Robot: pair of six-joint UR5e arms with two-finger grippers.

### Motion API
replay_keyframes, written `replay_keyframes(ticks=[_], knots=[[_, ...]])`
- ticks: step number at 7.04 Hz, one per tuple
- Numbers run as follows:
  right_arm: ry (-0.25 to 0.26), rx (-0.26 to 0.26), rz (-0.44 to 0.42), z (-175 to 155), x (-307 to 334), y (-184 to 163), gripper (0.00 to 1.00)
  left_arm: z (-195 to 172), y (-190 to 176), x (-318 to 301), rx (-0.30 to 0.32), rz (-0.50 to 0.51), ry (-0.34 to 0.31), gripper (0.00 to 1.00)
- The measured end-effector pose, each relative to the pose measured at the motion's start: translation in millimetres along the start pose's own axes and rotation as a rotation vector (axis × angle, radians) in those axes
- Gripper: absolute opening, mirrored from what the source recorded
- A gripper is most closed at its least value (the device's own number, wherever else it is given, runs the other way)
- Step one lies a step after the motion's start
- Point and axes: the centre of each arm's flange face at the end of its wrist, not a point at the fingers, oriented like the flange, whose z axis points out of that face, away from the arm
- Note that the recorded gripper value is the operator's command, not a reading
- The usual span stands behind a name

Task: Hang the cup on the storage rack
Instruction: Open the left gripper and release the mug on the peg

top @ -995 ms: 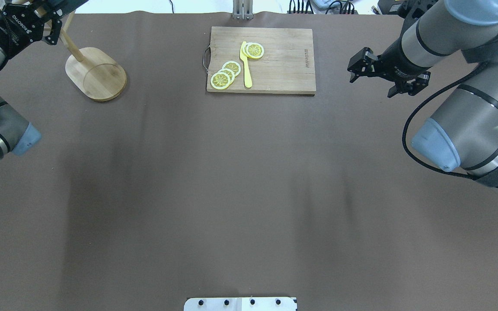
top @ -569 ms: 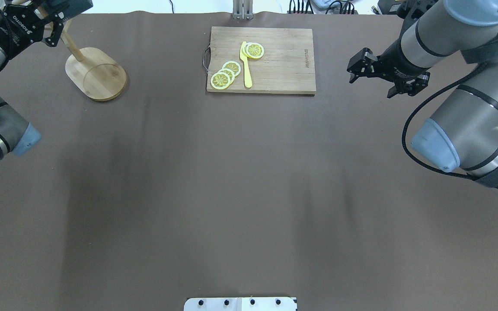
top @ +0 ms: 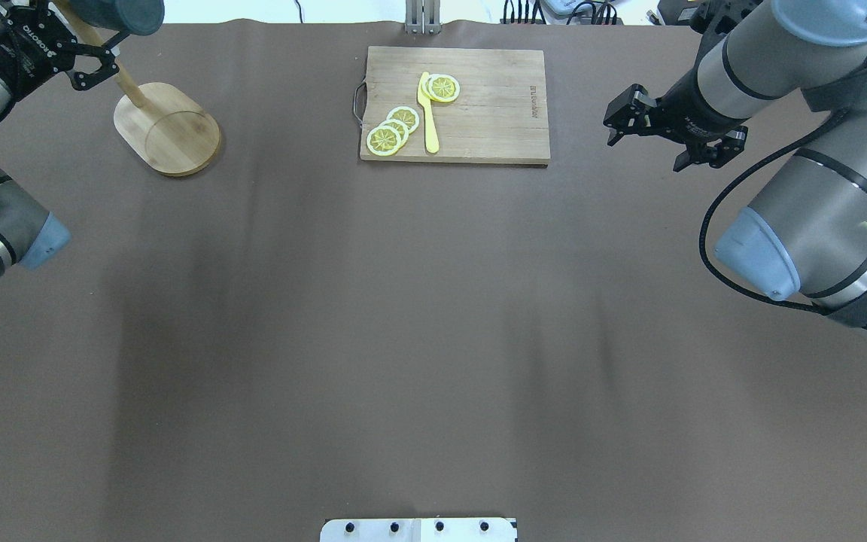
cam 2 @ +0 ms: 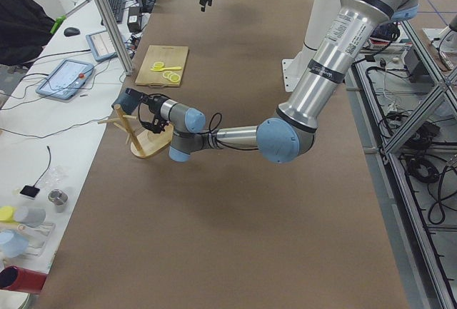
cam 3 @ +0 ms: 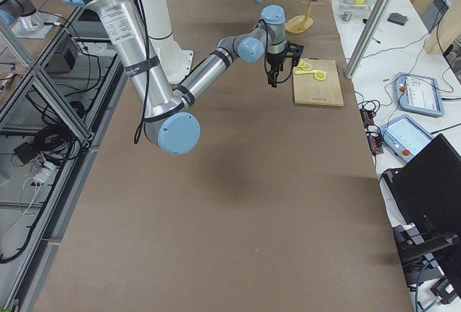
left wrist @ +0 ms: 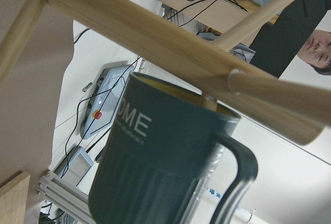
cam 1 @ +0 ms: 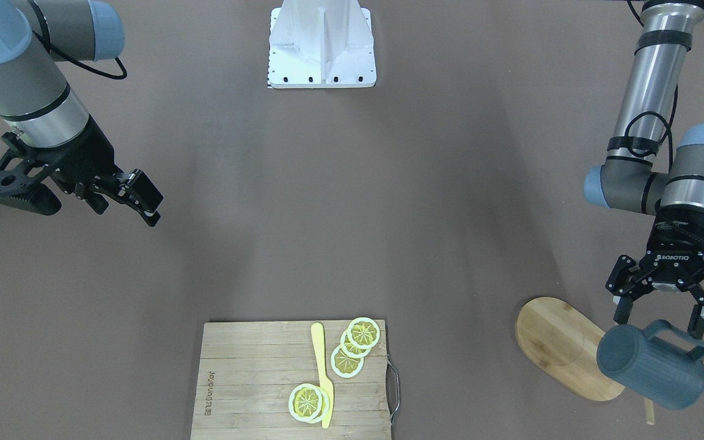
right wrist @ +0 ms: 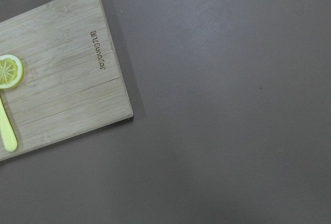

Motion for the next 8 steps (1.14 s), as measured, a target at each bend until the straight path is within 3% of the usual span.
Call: replay_keyframes(ticks=[4, 8], knots=[[-0.002, -0.006, -0.003, 0.1, -0.7, 2.6, 1.00, -20.2, -12.7, 51.4, -0.018, -0.008, -0.019, 0.98], [-0.009, -0.013, -0.007, -5.2, 0.0, 8.7, 1.00, -91.3, -9.6, 157.1, -0.023, 0.052, -0.056, 0.98]])
